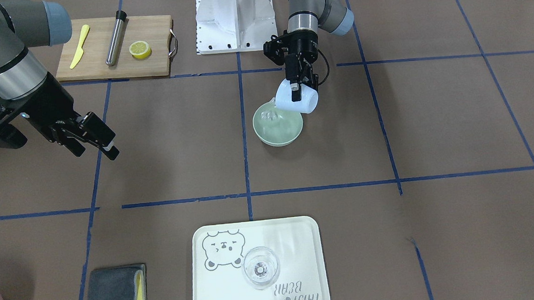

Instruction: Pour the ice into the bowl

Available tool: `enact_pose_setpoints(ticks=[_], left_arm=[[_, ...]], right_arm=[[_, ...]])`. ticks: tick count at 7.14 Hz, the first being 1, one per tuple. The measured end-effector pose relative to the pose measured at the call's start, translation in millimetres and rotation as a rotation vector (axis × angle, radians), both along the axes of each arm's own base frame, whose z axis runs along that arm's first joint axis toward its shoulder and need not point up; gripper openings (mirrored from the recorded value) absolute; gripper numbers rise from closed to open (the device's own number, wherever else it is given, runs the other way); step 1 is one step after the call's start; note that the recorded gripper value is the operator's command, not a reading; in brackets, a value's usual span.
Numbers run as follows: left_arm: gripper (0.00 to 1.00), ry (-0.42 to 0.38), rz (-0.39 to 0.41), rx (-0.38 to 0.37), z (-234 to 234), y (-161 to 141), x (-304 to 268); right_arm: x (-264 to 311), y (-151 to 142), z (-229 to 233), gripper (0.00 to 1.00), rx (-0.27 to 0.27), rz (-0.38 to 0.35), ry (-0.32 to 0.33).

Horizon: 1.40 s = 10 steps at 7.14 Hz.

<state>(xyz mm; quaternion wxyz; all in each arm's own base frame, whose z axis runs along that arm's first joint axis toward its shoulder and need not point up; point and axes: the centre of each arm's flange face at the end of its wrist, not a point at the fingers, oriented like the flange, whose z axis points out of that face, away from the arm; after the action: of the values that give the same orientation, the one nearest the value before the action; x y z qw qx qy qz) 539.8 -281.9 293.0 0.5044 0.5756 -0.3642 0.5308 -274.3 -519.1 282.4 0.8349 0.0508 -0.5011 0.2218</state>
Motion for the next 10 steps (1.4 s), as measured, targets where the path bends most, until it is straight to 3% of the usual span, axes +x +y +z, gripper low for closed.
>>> enact_pose_setpoints(ticks=[3, 5, 7, 10], left_arm=[[0.0, -0.044, 0.002, 0.011, 3, -1, -3], [0.0, 0.015, -0.004, -0.003, 7, -2, -7], [0.0, 0.26, -0.028, -0.078, 43, -5, -21], [0.0, 0.817, 0.007, -0.249, 166, -24, -127]], right_arm=[[-2, 2, 0, 1.0, -0.009, -0.02, -0.011], [-1, 2, -1, 1.0, -0.009, -0.021, -0.013], [2, 0, -4, 1.0, -0.003, -0.016, -0.016], [7, -1, -10, 1.0, 0.004, -0.019, -0.028]])
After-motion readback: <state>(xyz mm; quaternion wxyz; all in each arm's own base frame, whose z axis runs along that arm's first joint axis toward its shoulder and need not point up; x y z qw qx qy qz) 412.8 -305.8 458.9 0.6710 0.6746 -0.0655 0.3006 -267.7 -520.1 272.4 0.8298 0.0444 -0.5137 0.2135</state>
